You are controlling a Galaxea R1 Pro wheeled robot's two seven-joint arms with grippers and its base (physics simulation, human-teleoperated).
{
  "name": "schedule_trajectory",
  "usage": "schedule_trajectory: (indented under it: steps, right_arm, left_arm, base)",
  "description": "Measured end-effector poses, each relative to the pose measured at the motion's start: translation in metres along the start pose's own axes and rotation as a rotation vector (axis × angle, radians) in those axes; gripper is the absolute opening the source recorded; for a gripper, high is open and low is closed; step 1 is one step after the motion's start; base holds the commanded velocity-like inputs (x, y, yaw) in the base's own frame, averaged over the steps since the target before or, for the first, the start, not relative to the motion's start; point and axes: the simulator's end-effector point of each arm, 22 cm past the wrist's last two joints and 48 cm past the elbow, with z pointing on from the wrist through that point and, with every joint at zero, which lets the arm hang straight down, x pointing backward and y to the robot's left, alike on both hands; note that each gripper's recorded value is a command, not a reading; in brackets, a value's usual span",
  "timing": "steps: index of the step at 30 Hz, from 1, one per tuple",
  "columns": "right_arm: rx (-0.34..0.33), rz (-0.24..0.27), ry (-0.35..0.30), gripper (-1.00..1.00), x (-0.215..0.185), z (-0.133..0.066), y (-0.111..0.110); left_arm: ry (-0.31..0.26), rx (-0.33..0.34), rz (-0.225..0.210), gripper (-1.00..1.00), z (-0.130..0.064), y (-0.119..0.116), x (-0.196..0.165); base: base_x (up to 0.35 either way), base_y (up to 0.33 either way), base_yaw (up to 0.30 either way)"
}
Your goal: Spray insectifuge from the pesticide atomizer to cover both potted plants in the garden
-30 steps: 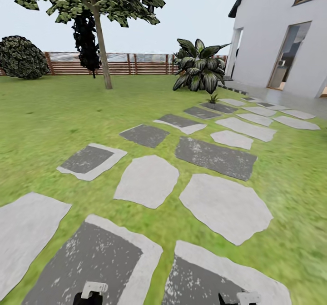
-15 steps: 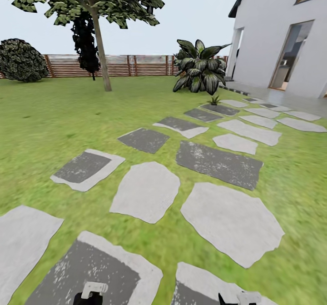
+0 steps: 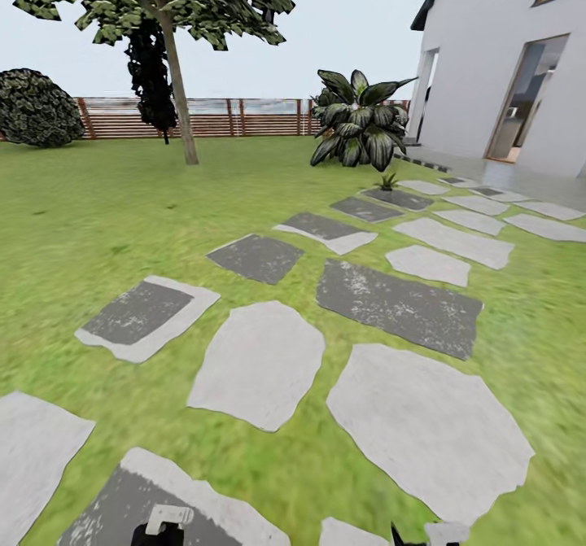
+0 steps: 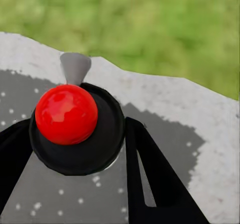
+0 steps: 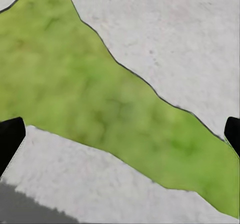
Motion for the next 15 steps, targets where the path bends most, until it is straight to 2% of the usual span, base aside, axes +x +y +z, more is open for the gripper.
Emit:
schedule_trajectory:
  steps: [15]
  right_arm:
    - [0.0,0.0,0.0,1.0,0.0,0.0,0.0001]
  left_arm:
    - [0.0,0.002,-0.001,-1.0,0.0001,-0.0011,-0.0001]
  base:
    - [0.338,0.0,0.0]
